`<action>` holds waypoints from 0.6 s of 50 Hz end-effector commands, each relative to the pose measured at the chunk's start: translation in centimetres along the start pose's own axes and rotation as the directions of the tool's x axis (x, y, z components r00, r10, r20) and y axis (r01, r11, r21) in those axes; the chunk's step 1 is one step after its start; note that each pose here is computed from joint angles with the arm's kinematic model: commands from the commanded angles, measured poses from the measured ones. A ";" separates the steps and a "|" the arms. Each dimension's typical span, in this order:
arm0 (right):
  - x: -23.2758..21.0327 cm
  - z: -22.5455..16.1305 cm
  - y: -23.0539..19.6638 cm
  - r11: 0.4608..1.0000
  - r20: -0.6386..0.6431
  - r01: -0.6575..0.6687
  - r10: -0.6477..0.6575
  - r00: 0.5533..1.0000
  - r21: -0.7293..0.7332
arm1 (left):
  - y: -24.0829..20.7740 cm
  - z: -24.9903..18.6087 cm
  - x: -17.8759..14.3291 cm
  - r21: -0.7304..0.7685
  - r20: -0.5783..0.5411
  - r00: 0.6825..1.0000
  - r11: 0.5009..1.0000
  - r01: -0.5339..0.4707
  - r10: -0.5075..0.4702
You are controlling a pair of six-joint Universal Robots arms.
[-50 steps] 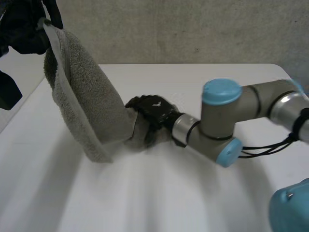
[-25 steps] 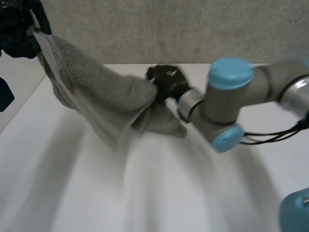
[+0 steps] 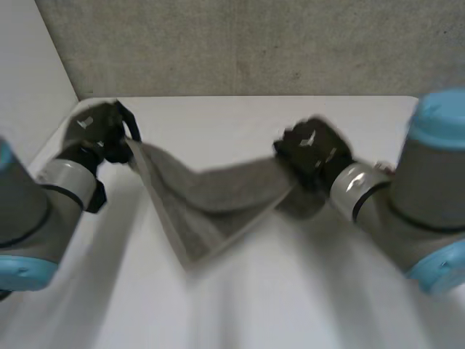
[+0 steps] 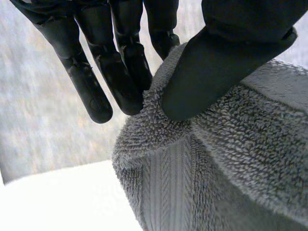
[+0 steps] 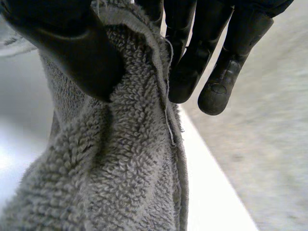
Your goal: Fold the towel.
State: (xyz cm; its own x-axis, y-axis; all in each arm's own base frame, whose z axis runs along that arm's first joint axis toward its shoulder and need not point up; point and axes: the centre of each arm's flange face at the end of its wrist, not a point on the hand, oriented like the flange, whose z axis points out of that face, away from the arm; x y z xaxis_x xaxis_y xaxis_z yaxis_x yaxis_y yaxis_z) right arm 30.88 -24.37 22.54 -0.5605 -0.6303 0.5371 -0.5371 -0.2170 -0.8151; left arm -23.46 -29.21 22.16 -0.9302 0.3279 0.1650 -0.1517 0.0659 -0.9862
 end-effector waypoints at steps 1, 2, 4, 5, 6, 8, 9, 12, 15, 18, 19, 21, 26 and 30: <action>-6.0 0.6 3.5 0.993 0.144 0.011 0.006 0.990 -0.119 | 4.7 2.6 -1.3 -0.058 0.023 1.000 0.998 -0.008 0.009; -6.7 0.7 4.3 0.989 0.158 0.017 0.007 0.987 -0.145 | 5.3 3.1 -1.7 -0.050 0.030 1.000 0.999 -0.009 0.011; -7.3 0.8 4.8 0.986 0.165 0.021 0.007 0.986 -0.163 | 5.7 3.6 -2.1 -0.042 0.037 0.999 0.999 -0.014 0.015; -7.3 0.9 4.9 0.985 0.161 0.024 0.004 0.987 -0.172 | 5.7 3.6 -2.1 -0.042 0.038 0.999 0.999 -0.014 0.015; -7.3 0.9 4.9 0.985 0.161 0.024 0.004 0.987 -0.172 | 5.9 3.9 -2.7 -0.036 0.047 0.999 0.999 -0.022 0.024; -6.8 0.9 4.6 0.985 0.137 0.016 0.007 0.991 -0.169 | 6.1 4.1 -3.0 -0.034 0.050 0.998 0.999 -0.033 0.035; -6.8 0.9 4.6 0.985 0.137 0.016 0.007 0.991 -0.169 | 6.2 4.2 -3.1 -0.037 0.048 0.997 0.998 -0.051 0.052; -5.5 0.5 3.1 0.991 0.100 -0.002 0.015 0.995 -0.131 | 6.3 3.9 -3.1 -0.050 0.042 0.994 0.994 -0.094 0.096; -4.1 -0.1 1.5 0.995 0.060 -0.041 0.046 0.997 -0.089 | 5.7 3.6 -2.9 -0.045 0.037 0.987 0.987 -0.152 0.154; -2.2 -0.5 0.6 0.993 0.009 -0.104 0.104 0.994 -0.064 | 4.5 2.8 -2.6 -0.029 0.036 0.976 0.976 -0.216 0.217; -1.1 -0.8 0.3 0.989 -0.018 -0.140 0.139 0.990 -0.052 | 4.4 2.8 -2.6 -0.029 0.036 0.976 0.976 -0.216 0.217; 0.1 -1.1 0.0 0.984 -0.042 -0.171 0.169 0.985 -0.042 | 3.8 2.2 -2.5 -0.019 0.034 0.969 0.970 -0.242 0.243; 2.6 -2.1 0.2 0.968 -0.061 -0.241 0.237 0.970 -0.066 | 1.1 -0.5 -1.8 0.031 0.040 0.956 0.956 -0.291 0.289; 4.4 -2.5 1.5 0.949 -0.030 -0.292 0.290 0.957 -0.118 | 0.4 -2.1 -1.4 0.033 0.036 0.956 0.955 -0.294 0.292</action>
State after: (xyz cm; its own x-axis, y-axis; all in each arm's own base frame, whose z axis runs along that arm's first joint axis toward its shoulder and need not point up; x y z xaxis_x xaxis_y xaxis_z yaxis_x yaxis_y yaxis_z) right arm 28.78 -24.21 23.78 -0.6931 -0.6223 0.3638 -0.4389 -0.0359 -0.8978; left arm -22.06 -30.29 19.78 -0.9477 0.2980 -0.1146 0.1083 -0.0376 -0.9934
